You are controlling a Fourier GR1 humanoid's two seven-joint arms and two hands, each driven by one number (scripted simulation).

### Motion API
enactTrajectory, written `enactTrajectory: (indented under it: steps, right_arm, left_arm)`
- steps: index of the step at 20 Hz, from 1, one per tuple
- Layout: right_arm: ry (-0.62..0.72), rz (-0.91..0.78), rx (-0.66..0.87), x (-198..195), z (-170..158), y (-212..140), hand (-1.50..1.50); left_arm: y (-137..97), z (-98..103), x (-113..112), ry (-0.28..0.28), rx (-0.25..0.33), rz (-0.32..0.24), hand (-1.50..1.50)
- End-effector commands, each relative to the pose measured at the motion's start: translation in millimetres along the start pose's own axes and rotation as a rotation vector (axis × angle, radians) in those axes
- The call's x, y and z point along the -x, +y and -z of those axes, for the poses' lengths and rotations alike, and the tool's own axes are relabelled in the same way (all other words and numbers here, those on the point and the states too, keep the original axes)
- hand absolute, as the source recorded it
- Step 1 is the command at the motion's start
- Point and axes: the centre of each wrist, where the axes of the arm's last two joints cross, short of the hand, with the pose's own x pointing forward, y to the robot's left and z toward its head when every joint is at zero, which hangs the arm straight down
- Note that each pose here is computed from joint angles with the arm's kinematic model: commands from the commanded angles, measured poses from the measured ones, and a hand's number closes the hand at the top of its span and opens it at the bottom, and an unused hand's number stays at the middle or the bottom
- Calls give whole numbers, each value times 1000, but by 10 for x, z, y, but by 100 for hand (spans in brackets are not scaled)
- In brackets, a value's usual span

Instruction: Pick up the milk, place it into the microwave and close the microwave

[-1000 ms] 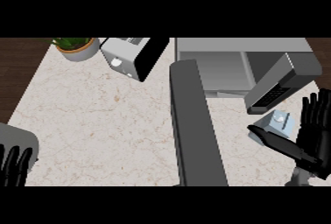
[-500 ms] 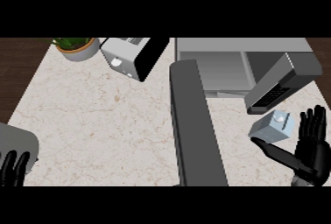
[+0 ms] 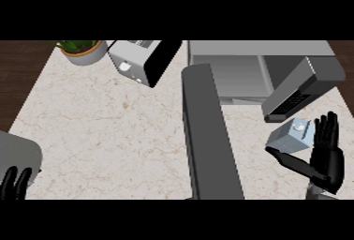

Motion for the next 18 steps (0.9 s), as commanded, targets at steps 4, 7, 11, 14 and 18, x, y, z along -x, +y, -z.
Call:
enactTrajectory:
  steps: [4, 7, 11, 14, 18]
  right_arm:
    - [6, -13, 17, 235, 234, -112, -150]
    - [21, -83, 68, 262, 86, -131, -150]
    - [65, -161, 127, 608, -12, -286, -150]
    - [88, -186, 132, 634, 111, -292, -150]
    - [85, -146, 125, 769, 96, -473, -150]
  left_arm:
    - [-55, -1, -8, 8, -9, 7, -150]
    - [39, -58, -69, -5, -18, 3, -150]
    - [26, 105, -91, -8, -10, 3, -150]
    - [-43, 30, -122, -17, -10, -9, -150]
    - [92, 24, -8, -13, -6, -1, -150]
